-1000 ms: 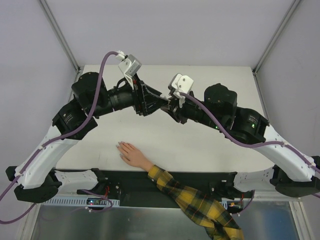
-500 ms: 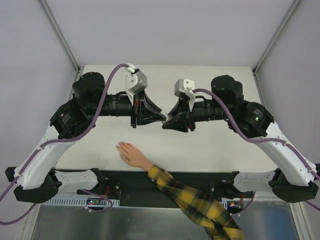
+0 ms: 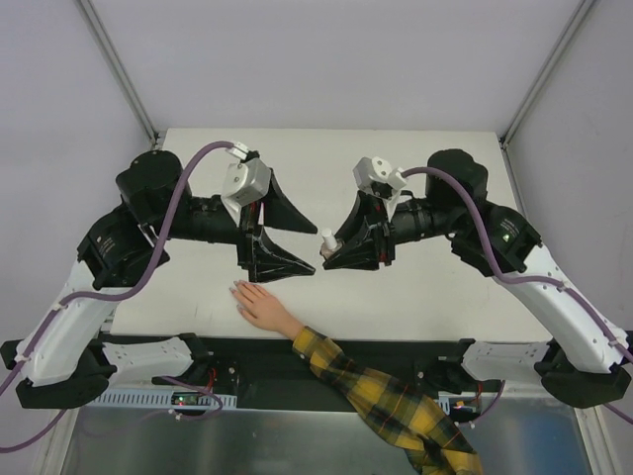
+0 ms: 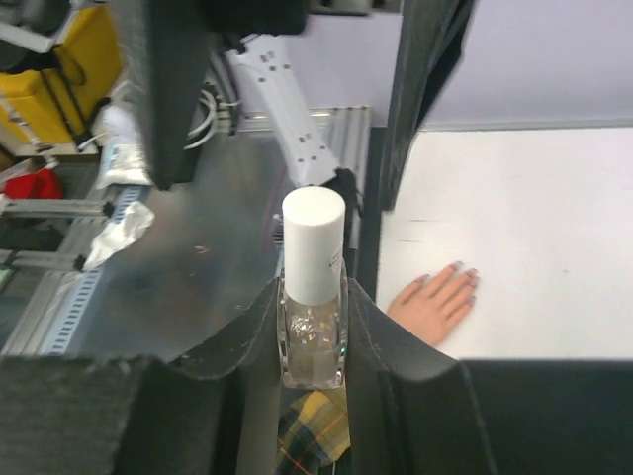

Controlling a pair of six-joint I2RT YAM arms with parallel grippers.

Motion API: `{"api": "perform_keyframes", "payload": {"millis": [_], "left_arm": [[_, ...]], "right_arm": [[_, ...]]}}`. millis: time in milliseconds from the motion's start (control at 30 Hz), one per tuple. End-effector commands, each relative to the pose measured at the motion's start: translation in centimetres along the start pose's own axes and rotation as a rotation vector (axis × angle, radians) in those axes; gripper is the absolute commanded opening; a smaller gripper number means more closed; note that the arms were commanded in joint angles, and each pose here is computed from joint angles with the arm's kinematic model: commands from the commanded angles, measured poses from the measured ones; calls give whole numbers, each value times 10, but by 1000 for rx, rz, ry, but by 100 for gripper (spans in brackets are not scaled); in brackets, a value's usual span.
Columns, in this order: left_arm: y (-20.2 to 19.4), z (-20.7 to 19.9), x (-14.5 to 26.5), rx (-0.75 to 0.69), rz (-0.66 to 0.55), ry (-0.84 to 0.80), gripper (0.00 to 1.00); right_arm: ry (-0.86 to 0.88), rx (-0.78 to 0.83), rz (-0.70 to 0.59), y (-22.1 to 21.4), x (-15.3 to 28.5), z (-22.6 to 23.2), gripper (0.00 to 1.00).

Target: Paint the nails

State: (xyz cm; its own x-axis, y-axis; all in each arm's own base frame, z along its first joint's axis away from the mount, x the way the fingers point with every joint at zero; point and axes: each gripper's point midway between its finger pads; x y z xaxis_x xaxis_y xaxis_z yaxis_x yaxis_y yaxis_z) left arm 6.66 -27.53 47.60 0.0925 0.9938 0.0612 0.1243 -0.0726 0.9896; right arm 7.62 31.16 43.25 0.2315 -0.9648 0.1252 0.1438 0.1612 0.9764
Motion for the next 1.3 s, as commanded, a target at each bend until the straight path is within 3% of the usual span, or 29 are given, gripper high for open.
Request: {"api": "perform_keyframes", "payload": {"millis": [0, 100, 233, 800, 933, 1033, 1167, 1267], "left_arm": [[33, 10, 20, 16, -110, 188, 78], [40, 28, 26, 55, -141, 310, 81], [40, 49, 28, 92, -140, 419, 76], [11, 67, -5, 168, 21, 353, 43], [8, 70, -8, 171, 33, 356, 29], [7, 69, -12, 175, 42, 332, 25], [7, 70, -17, 178, 50, 311, 0], [0, 87, -12, 160, 64, 405, 0]], "right_arm": [[-222, 81, -32, 20, 18, -21, 0], [-335, 82, 1, 17, 21, -38, 0], [-441, 111, 26, 18, 20, -53, 0], [-483, 145, 72, 17, 12, -64, 0], [-475, 153, 71, 17, 10, -63, 0], [-471, 160, 72, 17, 9, -63, 0], [-488, 177, 81, 14, 9, -68, 0], [-584, 164, 79, 12, 17, -82, 46]]}}
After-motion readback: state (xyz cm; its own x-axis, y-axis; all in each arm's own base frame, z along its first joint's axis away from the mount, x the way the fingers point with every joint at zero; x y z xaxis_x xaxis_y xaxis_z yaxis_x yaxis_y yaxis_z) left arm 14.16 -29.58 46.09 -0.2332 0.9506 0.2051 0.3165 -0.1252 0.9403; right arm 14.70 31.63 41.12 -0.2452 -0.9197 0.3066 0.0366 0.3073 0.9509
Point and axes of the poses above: each gripper's point midway between its finger pads, its own x axis back along the fingers, its own z axis along the line the jaws close on, y = z × x, and after that the axes turned 1 degree about -x, right-handed
